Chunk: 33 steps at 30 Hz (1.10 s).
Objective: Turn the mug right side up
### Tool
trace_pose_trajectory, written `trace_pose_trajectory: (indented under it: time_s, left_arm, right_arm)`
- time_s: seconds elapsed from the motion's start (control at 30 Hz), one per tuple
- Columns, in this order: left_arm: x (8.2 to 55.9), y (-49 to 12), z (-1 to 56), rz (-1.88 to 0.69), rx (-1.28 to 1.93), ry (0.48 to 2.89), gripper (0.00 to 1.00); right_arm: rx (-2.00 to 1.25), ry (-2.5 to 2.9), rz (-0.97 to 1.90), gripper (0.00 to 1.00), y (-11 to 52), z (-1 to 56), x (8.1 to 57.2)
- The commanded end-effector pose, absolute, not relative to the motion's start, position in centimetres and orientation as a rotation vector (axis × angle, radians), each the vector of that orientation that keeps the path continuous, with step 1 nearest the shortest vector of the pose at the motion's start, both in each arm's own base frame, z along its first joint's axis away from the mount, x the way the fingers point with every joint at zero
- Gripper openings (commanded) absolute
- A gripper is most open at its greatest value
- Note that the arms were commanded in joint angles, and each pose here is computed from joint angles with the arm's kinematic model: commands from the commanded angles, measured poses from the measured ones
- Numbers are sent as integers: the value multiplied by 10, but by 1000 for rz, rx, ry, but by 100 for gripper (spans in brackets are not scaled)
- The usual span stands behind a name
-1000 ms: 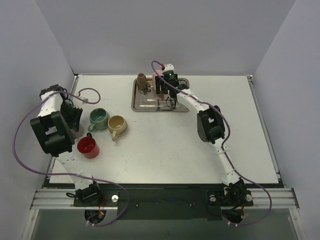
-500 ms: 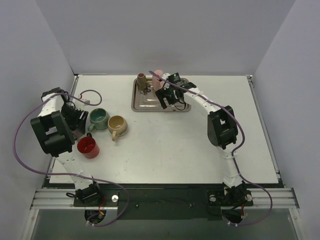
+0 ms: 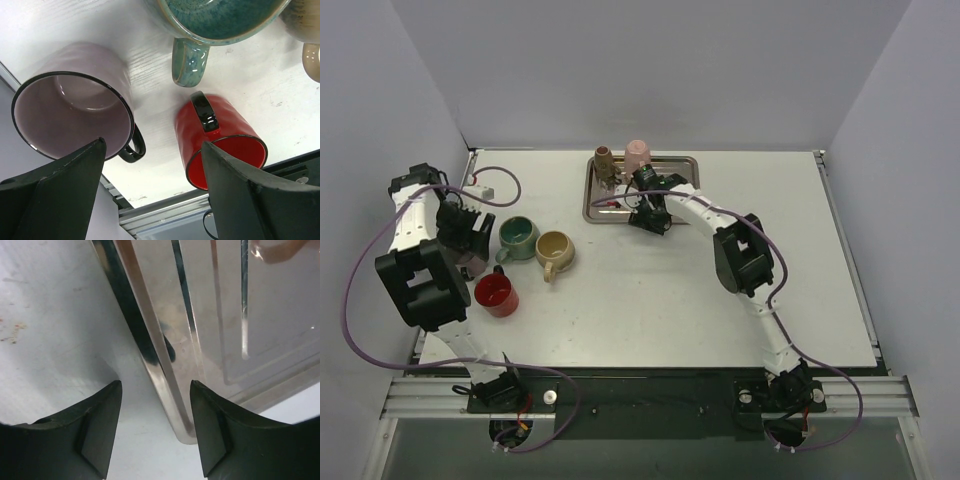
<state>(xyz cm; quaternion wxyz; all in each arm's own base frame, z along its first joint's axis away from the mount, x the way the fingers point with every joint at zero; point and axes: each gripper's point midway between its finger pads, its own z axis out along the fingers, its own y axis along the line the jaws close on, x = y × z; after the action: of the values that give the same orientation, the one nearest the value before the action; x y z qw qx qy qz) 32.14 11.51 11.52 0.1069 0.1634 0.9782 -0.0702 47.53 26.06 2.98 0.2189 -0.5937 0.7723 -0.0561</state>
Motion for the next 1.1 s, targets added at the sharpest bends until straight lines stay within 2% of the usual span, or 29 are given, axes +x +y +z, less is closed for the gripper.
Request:
trace_pose_trajectory:
  time_s: [0.0, 0.23, 0.47, 0.5, 0.53, 0.6, 1.07]
  left_arm:
    - [325, 112, 145, -183, 507, 2808, 87]
    - [325, 110, 154, -166, 521, 2782, 88]
    - [323, 105, 158, -192, 532, 2764, 88]
    - [323, 105, 160, -189, 535, 2757, 87]
    - [323, 105, 161, -186, 537, 2754, 88]
    - [323, 103, 164, -186, 544, 2743, 87]
    - [317, 97, 175, -184, 575, 2698, 88]
  right_arm:
    - [-1749, 2089, -434, 52, 241, 34, 495]
    - [-1887, 2031, -565, 47, 237, 19, 494]
    - [-2020, 1970, -619, 22, 235, 15, 488]
    - [-2048, 1951, -631, 17, 239, 16, 484]
    - [-2086, 1932, -662, 8, 237, 16, 482]
    - [-2134, 1903, -720, 0, 235, 16, 477]
    - [-2188, 1879, -784, 0, 201, 27, 392]
